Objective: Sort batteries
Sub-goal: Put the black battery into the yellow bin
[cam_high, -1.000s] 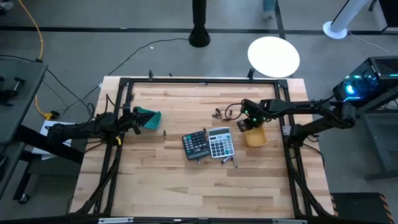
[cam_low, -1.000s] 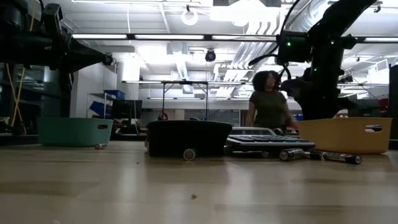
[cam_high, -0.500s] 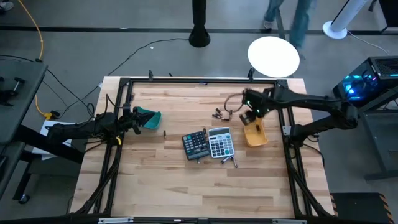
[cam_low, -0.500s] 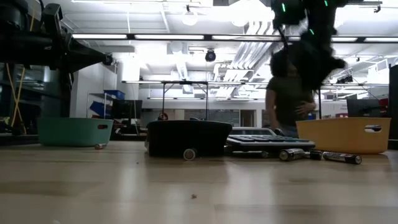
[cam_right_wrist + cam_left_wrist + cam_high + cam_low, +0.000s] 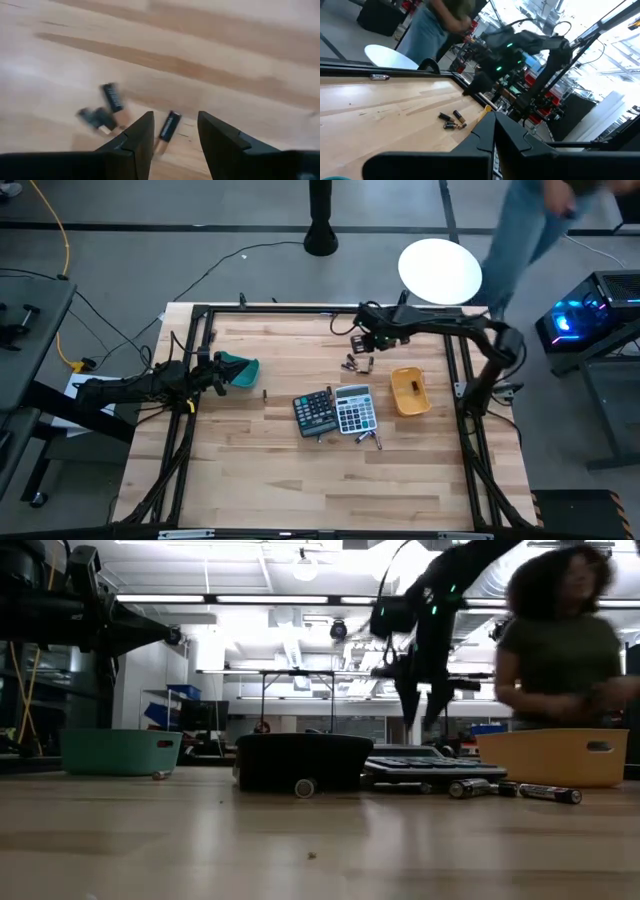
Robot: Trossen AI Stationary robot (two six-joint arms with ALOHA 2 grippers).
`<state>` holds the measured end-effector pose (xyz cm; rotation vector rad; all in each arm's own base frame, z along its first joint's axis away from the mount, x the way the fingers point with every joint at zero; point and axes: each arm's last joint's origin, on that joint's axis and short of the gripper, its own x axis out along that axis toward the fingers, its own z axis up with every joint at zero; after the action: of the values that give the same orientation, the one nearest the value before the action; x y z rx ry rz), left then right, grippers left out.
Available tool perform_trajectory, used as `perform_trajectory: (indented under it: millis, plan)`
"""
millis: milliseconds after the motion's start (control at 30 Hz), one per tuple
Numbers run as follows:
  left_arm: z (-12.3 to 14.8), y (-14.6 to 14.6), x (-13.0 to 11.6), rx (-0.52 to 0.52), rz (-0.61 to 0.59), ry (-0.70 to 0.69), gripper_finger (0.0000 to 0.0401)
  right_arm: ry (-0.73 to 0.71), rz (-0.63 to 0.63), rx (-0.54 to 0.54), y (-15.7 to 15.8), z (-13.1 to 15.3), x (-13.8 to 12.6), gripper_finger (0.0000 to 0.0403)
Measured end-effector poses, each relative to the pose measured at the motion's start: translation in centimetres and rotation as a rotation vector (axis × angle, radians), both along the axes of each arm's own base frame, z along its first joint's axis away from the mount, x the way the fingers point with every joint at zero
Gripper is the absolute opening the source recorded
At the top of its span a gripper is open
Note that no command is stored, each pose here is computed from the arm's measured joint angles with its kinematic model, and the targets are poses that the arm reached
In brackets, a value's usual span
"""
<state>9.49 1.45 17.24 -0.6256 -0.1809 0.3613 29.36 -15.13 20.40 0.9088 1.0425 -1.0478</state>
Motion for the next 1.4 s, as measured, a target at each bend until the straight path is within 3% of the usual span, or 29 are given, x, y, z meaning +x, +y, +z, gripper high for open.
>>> perform_trajectory:
  millis: [167,467,667,833,933,1067,1167,1400]
  plan:
    - [0.0,0.0,0.0,0.0,0.0,0.0,0.0001,0.075,-0.039,0.065,0.1,-2.6,0.6,0.0144]
    - [0.0,0.0,0.0,0.0,0.0,0.0,0.0001,0.115,-0.075,0.09,1.0,-4.0,1.2,0.0144]
    - [0.0,0.0,0.0,0.0,0.0,0.0,0.0001,0.156,-0.089,0.134,0.5,-6.4,1.2,0.0144]
    - [0.0,0.0,0.0,0.0,0.0,0.0,0.0001,0.144,-0.048,0.16,0.3,-7.3,1.3,0.0141]
    - [0.0,0.0,0.0,0.0,0.0,0.0,0.0001,0.158,0.01,0.156,0.3,-7.3,1.2,0.011]
    - [0.0,0.0,0.0,0.0,0.0,0.0,0.0001,0.175,0.105,0.115,0.4,-6.3,0.9,0.0023]
    - [0.0,0.0,0.0,0.0,0.0,0.0,0.0001,0.187,0.123,0.084,0.4,-4.9,0.1,0.0026]
    - [0.0,0.0,0.0,0.0,0.0,0.0,0.0001,0.174,0.199,-0.027,3.0,2.3,-2.9,0.0018]
